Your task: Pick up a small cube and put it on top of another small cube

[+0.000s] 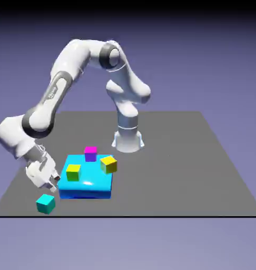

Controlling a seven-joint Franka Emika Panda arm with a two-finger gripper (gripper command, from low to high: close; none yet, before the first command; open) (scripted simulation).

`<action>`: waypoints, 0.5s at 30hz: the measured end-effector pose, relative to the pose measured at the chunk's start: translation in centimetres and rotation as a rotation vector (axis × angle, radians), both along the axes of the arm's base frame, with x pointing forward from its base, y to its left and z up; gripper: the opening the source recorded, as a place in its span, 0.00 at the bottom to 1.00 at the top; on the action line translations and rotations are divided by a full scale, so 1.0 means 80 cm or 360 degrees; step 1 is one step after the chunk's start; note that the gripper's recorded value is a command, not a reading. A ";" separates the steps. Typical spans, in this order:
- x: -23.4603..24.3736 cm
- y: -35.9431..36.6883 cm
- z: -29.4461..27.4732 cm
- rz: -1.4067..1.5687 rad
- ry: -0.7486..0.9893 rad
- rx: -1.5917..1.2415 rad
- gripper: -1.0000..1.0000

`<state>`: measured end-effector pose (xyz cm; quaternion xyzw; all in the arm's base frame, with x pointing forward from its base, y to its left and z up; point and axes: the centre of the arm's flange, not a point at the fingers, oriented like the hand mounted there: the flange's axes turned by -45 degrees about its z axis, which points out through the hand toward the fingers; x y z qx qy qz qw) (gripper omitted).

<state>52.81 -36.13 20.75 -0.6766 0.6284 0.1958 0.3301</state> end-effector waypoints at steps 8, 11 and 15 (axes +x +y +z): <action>-0.040 -0.086 -0.096 -0.0301 0.0116 0.0567 0.50; -0.062 -0.114 -0.130 -0.0387 0.0131 0.0780 0.50; -0.089 -0.137 -0.163 -0.0456 0.0131 0.0989 0.50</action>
